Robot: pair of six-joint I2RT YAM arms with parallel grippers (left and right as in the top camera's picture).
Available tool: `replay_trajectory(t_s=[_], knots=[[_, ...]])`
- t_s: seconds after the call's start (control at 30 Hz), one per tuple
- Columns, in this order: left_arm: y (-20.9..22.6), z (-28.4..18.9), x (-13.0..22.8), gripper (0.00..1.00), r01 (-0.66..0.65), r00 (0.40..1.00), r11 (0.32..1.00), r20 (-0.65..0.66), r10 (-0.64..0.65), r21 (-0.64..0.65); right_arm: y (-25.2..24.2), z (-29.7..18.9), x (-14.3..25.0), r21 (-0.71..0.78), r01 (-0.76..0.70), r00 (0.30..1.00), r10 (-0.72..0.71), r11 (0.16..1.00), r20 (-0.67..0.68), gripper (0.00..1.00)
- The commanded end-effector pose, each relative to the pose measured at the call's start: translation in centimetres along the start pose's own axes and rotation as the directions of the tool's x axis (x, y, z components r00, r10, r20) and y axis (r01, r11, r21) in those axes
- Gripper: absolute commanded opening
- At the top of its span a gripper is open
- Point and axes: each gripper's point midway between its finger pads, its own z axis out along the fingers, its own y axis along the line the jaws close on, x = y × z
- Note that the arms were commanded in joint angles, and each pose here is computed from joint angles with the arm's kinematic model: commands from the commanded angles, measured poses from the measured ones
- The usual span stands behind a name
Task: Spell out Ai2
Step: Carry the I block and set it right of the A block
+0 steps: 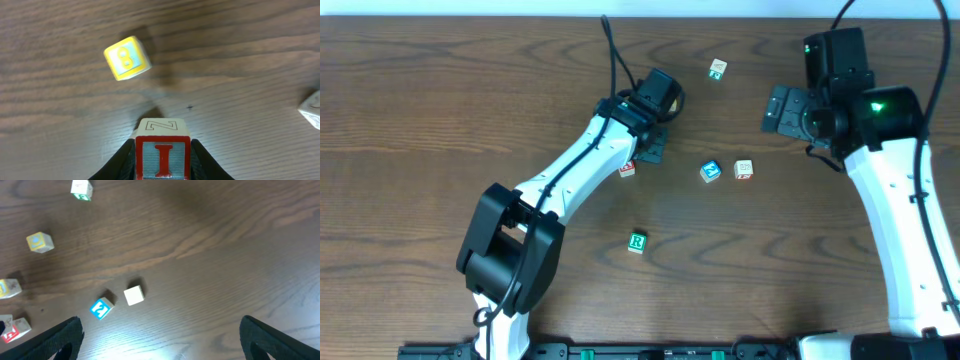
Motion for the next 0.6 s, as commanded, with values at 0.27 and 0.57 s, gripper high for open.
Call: replay_trajectory(t_s=[0.27,0.57], knots=[[-0.2,2.5,-1.8,0.29,-0.071,0.996,0.997,0.050,0.072,-0.017,-0.8,-0.5,0.5,-0.015,-0.005,1.000,0.005,1.000,-0.028,0.99],[-0.7,5.2,-0.7,0.29,0.105,0.994,0.994,0.000,-0.105,0.006,-1.0,-0.5,1.0,-0.006,0.000,0.999,0.000,1.000,-0.048,0.99]])
